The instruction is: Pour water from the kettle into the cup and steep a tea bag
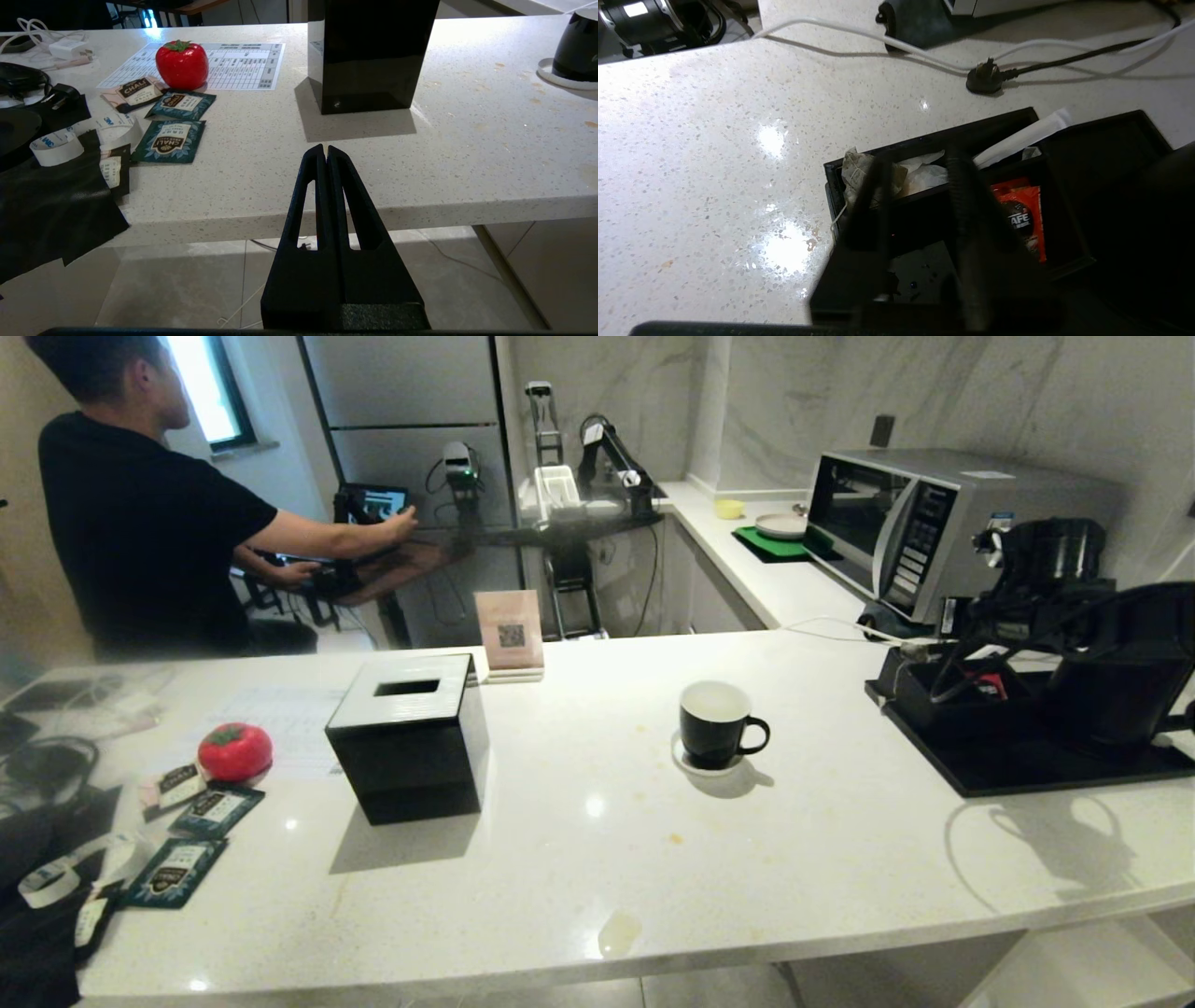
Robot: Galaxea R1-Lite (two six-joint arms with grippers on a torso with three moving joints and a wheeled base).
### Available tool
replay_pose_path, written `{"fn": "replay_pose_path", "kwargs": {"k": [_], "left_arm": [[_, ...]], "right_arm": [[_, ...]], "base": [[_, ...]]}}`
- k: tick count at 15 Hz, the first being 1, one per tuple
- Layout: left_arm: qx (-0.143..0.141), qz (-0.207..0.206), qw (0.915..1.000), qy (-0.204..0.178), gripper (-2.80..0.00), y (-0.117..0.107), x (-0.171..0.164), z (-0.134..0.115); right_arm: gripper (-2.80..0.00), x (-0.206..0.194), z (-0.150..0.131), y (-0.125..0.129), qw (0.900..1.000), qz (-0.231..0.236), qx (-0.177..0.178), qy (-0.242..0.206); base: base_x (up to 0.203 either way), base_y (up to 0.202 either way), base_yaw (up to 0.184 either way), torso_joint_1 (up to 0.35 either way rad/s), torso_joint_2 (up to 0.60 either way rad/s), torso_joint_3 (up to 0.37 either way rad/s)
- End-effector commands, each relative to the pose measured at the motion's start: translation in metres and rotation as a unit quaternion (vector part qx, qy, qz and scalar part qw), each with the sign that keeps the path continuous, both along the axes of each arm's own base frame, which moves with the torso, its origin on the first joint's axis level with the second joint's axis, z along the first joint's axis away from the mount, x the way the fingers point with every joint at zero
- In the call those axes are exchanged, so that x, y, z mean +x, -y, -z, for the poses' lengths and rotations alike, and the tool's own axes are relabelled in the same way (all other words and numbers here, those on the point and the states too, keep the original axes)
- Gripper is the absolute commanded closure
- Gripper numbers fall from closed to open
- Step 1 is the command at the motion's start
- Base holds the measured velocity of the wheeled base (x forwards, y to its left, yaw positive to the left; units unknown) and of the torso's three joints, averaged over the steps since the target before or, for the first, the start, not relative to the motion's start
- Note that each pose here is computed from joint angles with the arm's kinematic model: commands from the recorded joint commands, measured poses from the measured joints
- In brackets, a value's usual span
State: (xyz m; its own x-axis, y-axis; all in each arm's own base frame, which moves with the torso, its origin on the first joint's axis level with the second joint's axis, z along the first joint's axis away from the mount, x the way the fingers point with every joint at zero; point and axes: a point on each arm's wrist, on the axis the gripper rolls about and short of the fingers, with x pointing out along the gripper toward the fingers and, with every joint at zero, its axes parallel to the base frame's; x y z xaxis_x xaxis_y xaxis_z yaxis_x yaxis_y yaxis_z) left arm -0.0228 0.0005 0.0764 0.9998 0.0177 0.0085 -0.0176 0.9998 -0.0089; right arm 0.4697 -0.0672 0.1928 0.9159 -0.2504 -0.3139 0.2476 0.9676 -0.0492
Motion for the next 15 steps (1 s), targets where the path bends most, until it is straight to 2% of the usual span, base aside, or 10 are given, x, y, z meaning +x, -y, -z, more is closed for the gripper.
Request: {"fn": "replay_pose_path", "kwargs": {"k": [1, 6, 15], "left_arm": [[0.000, 0.000, 1.0000, 0.000, 0.00, 0.000, 0.000, 0.000], [0.000, 0.000, 1.0000, 0.000, 0.00, 0.000, 0.000, 0.000], [0.000, 0.000, 1.0000, 0.000, 0.00, 0.000, 0.000, 0.000]], "right_arm": [[-2.80, 0.012, 0.016, 0.002, 1.000, 0.003, 0.003, -0.013], [-2.80, 0.024, 0.030, 0.005, 1.000, 0.025, -0.005, -0.017], [-2.80, 0.037, 0.050, 0.012, 0.999, 0.031, -0.005, -0.020]], "base": [[0.000, 0.000, 0.000, 0.000, 0.00, 0.000], [0.000, 0.000, 0.000, 0.000, 0.00, 0.000], [0.000, 0.000, 0.000, 0.000, 0.00, 0.000]]}}
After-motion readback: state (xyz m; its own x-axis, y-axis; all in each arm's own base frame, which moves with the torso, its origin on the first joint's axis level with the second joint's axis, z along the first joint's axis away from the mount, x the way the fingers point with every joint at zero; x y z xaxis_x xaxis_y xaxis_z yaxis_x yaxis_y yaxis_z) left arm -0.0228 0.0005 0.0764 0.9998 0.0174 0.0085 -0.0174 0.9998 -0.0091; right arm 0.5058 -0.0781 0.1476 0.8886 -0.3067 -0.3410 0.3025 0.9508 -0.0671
